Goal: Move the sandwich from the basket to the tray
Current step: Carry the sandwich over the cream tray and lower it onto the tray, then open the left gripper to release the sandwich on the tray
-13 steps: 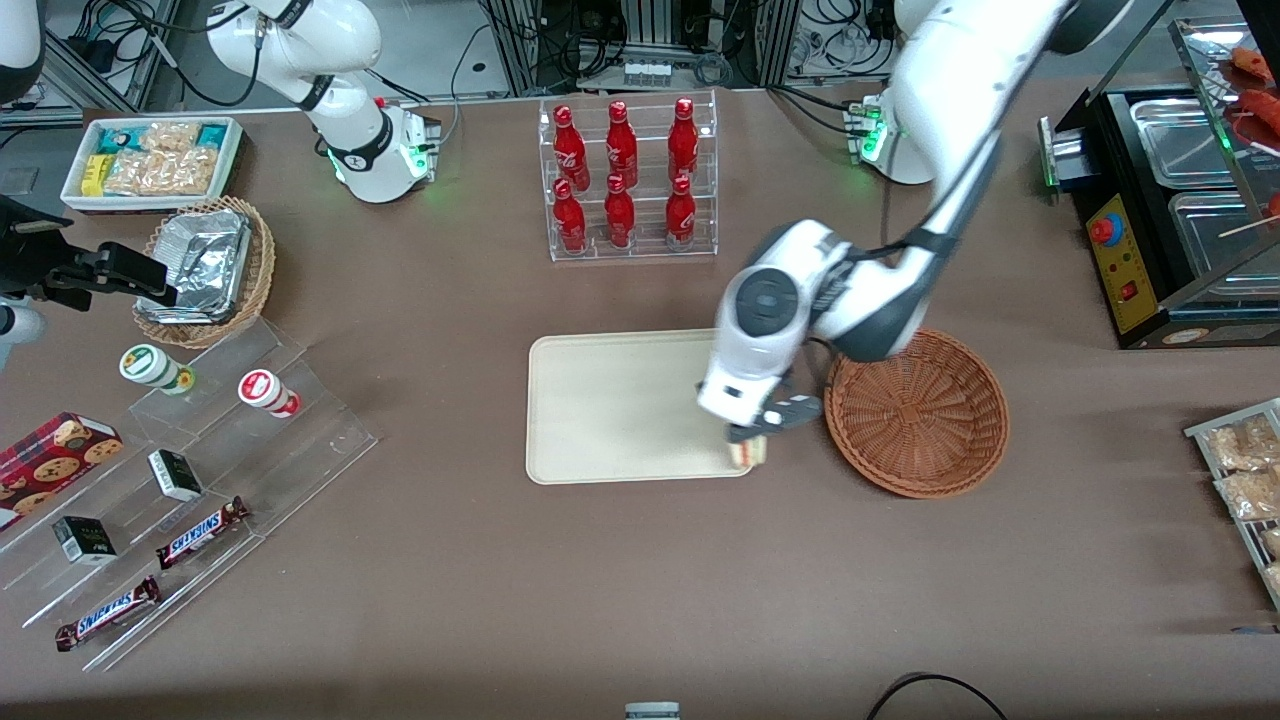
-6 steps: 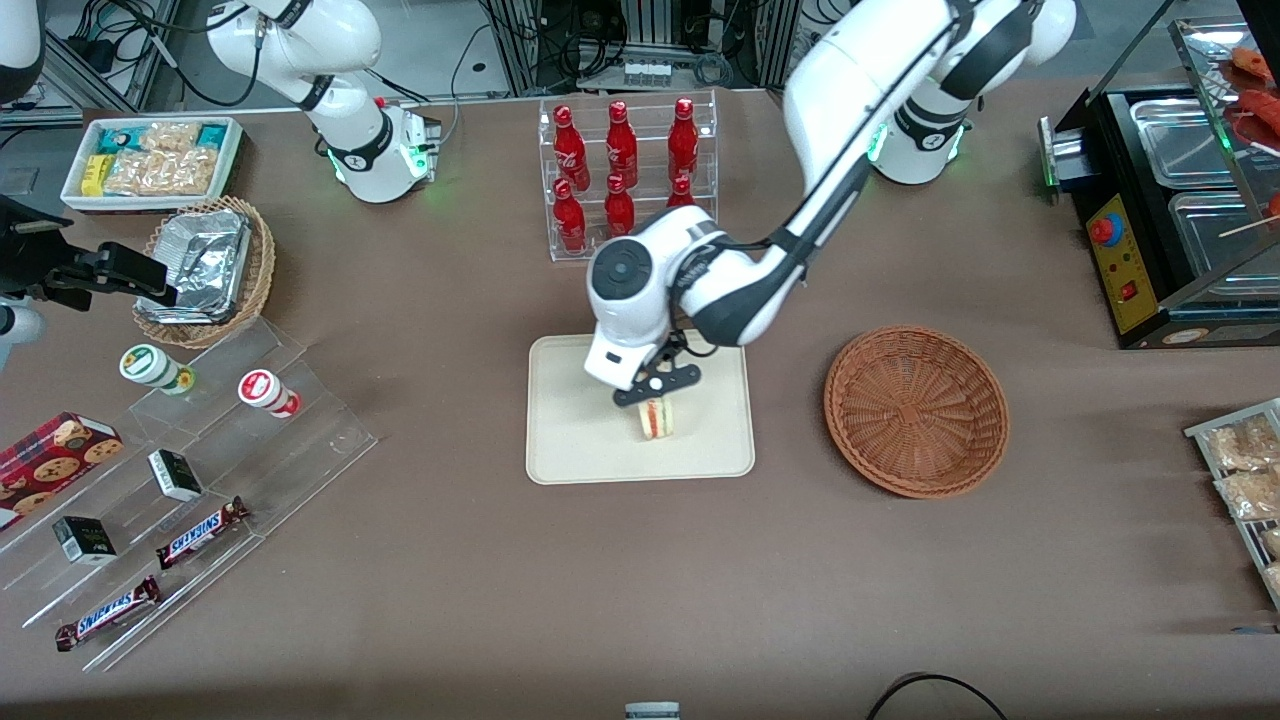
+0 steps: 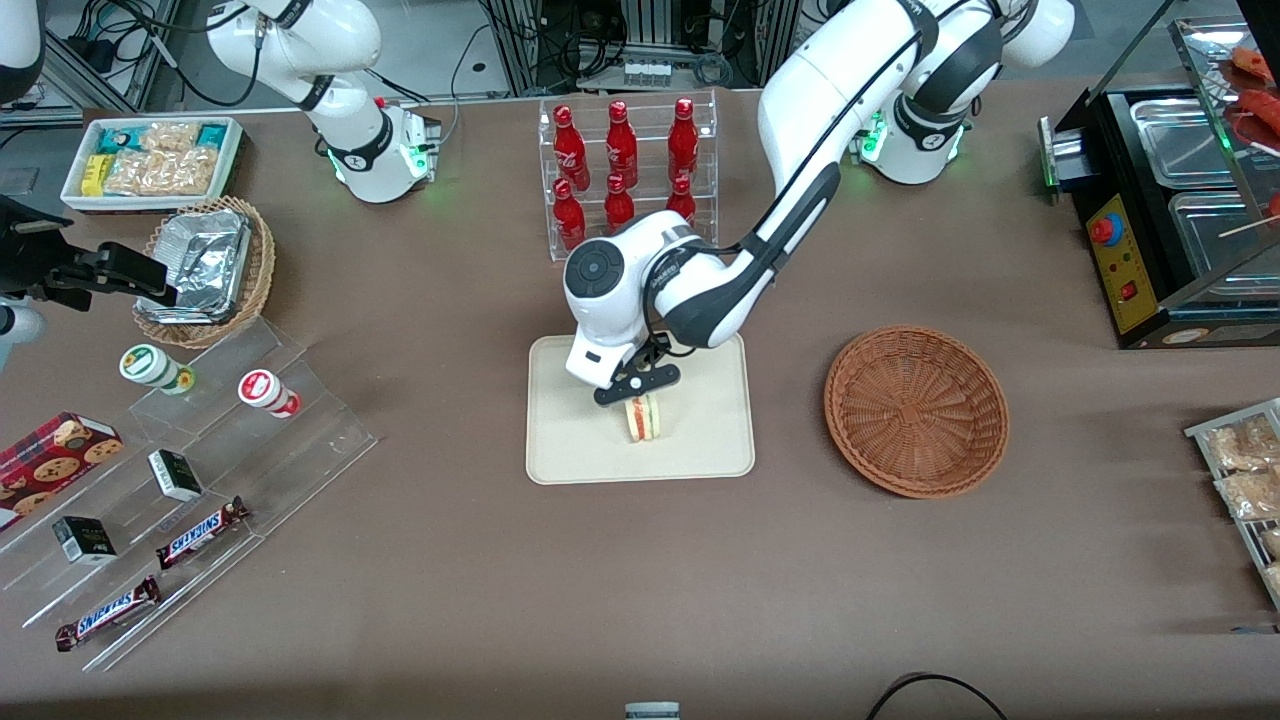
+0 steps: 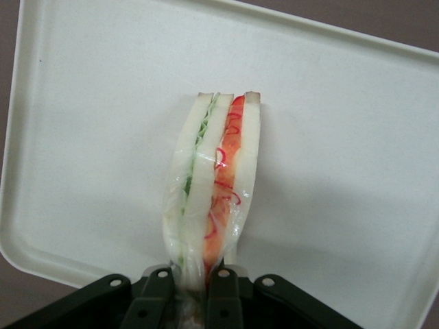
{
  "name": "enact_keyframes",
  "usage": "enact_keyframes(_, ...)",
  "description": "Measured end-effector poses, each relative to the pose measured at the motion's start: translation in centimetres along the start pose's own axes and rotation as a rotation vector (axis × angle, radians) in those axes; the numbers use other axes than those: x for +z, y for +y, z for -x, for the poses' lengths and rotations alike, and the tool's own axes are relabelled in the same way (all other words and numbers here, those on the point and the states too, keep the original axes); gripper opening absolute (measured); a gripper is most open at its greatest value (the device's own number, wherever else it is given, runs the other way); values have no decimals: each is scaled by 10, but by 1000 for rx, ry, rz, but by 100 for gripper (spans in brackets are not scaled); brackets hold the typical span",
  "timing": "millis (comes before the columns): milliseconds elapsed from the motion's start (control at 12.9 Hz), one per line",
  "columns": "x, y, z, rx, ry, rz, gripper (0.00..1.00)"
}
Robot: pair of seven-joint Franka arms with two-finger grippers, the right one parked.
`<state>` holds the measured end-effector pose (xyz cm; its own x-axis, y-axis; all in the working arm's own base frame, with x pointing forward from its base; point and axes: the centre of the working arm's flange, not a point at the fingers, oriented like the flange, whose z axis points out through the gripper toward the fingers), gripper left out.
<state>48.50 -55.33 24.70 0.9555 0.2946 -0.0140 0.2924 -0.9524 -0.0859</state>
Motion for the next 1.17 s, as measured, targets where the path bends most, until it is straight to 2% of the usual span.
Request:
enact_keyframes(388,5,0,-7,38,0,3,15)
enact_keyframes(621,-5,2,-11,42,10,22,43)
enact_keyframes(699,-14,2,-16,35,17,37,56)
enact_keyframes(854,-41,-2,-31,18,36,66,77)
enact_keyframes(1010,-84,-19,-51,12,46,66,99)
enact_keyframes(1165,-131,-43,-64,-12,34,60,100)
